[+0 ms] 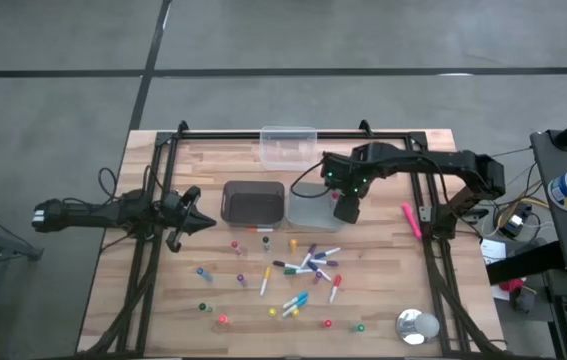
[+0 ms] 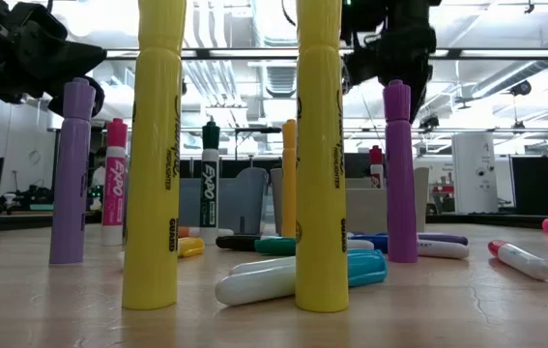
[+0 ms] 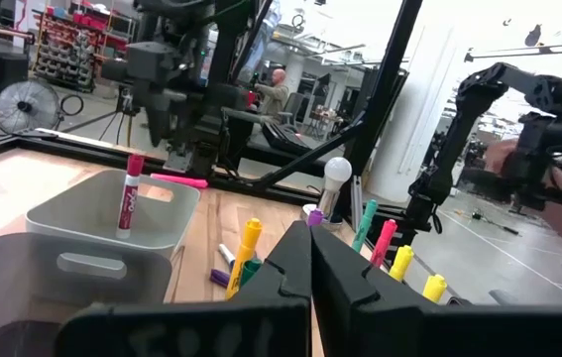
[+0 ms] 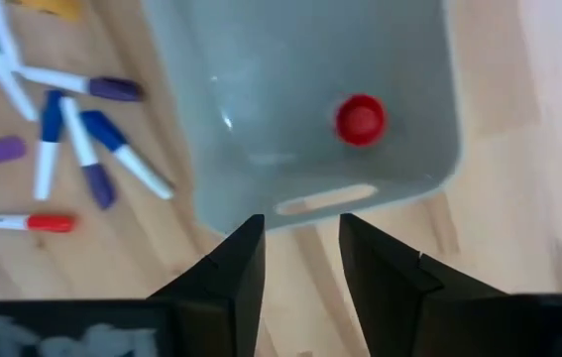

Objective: Pick & Place Markers
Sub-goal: Put the large dark green marker pen into the white bin

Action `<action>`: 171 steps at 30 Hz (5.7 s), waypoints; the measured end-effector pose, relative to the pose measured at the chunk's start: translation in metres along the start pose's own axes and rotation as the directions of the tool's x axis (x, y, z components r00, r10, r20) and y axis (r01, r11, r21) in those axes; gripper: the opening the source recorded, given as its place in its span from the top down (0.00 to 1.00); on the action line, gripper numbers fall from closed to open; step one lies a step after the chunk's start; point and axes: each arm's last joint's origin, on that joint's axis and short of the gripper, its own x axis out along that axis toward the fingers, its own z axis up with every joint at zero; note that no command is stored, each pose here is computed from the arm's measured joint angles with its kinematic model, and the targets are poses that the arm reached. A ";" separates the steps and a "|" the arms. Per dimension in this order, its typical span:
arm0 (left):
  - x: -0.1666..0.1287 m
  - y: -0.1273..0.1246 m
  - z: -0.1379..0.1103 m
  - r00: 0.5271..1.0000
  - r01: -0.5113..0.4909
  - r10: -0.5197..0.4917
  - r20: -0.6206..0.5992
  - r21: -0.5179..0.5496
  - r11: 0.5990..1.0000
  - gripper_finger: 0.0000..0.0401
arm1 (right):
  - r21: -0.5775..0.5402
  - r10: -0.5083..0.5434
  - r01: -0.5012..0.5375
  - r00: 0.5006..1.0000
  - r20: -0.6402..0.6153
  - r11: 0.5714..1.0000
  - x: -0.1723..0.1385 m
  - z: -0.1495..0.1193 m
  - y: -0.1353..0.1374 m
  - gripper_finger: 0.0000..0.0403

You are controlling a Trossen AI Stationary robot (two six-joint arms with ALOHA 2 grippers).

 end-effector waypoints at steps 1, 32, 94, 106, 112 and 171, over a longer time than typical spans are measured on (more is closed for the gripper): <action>0.000 0.000 0.000 1.000 0.000 0.000 0.000 0.000 1.000 1.00 | -0.013 0.004 -0.004 1.000 0.007 1.000 -0.002 0.000 0.004 0.69; 0.000 0.000 0.000 1.000 0.000 0.000 0.000 0.000 1.000 1.00 | -0.251 0.139 -0.114 0.986 0.087 0.961 -0.021 -0.034 0.120 0.71; 0.000 0.000 0.007 0.997 -0.070 0.075 0.036 -0.116 0.991 0.74 | -0.437 0.112 0.127 0.869 0.483 0.891 -0.036 -0.016 0.156 0.62; 0.001 0.000 0.007 0.997 -0.074 0.079 0.023 -0.170 0.983 0.74 | -0.451 0.056 0.158 0.903 0.425 0.878 -0.039 0.002 0.162 0.62; 0.003 -0.002 0.017 0.996 -0.087 0.088 -0.006 -0.178 0.980 0.74 | -0.418 0.023 0.151 0.923 0.384 0.896 -0.034 -0.003 0.158 0.61; 0.009 -0.003 0.007 0.997 0.030 -0.031 -0.072 -0.012 0.999 0.74 | -0.586 0.131 0.155 0.900 0.416 0.796 -0.028 0.076 0.168 0.62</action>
